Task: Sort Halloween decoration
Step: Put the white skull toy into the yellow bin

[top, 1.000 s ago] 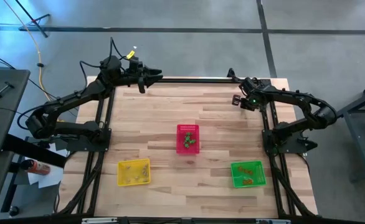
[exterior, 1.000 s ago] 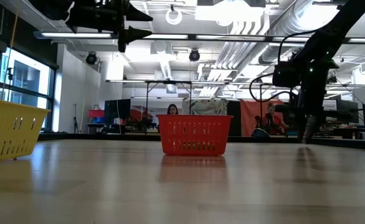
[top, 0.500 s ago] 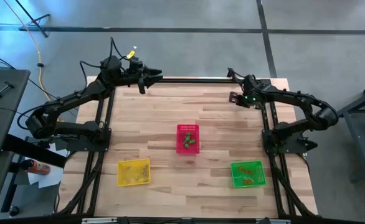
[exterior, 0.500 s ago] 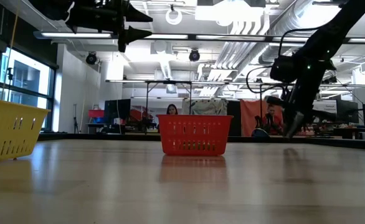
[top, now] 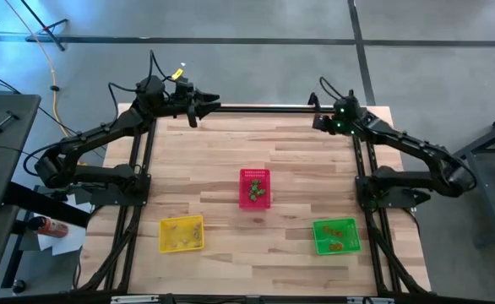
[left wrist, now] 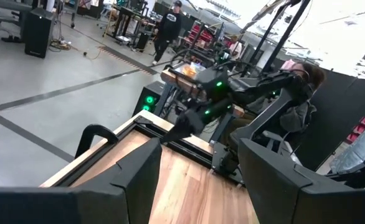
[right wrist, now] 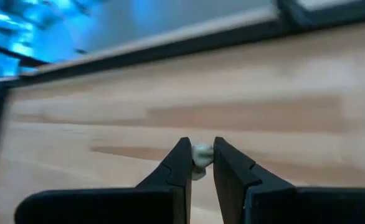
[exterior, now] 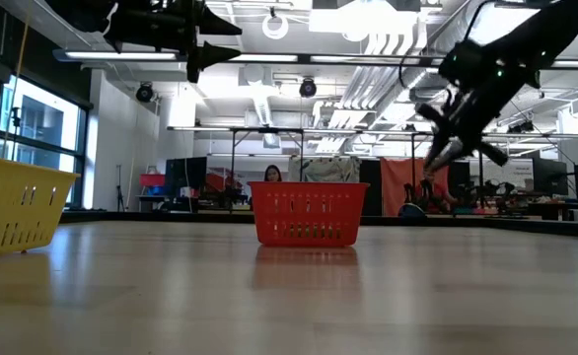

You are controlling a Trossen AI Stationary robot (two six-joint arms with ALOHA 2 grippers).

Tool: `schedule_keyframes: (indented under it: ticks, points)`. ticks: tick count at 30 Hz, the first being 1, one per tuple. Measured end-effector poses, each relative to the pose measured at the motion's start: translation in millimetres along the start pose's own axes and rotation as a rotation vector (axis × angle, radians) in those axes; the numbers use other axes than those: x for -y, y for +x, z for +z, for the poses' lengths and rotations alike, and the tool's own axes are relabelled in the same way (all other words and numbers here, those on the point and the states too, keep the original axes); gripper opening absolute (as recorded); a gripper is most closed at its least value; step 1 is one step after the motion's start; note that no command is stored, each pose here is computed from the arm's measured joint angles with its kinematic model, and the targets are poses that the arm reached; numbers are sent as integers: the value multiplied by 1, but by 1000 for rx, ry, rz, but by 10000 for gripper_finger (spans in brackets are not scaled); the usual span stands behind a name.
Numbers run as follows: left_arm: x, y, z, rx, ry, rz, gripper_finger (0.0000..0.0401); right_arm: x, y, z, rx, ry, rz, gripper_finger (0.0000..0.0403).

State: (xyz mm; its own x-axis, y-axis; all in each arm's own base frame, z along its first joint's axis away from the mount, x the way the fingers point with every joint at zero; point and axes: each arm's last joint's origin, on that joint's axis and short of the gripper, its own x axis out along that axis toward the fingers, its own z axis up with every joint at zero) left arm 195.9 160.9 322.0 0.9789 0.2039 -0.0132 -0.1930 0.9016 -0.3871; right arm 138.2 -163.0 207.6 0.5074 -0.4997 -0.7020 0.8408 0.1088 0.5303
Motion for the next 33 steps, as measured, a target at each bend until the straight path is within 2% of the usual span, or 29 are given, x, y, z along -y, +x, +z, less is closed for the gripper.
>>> schedule_keyframes:
  ticks: [4, 10, 13, 18, 25, 33]
  points:
    - [0, 0, 0, 0, 0, 1, 204, -19, -14, 2, 95, -81, 158, 37]
    - [0, 1, 0, 9, 0, 23, 204, -52, -29, 3, 185, -183, 483, 37]
    - [1, 2, -1, 15, 1, 36, 204, -67, -34, 1, 235, -217, 600, 37]
    - [6, 4, -2, 6, 61, 16, 204, -85, -44, -7, 304, -328, 736, 37]
    - [19, 11, -8, -11, 96, -43, 204, -105, -56, -27, 407, -623, 853, 37]
    - [49, 19, -9, 11, -147, -190, 204, -119, -66, -51, 416, -774, 965, 37]
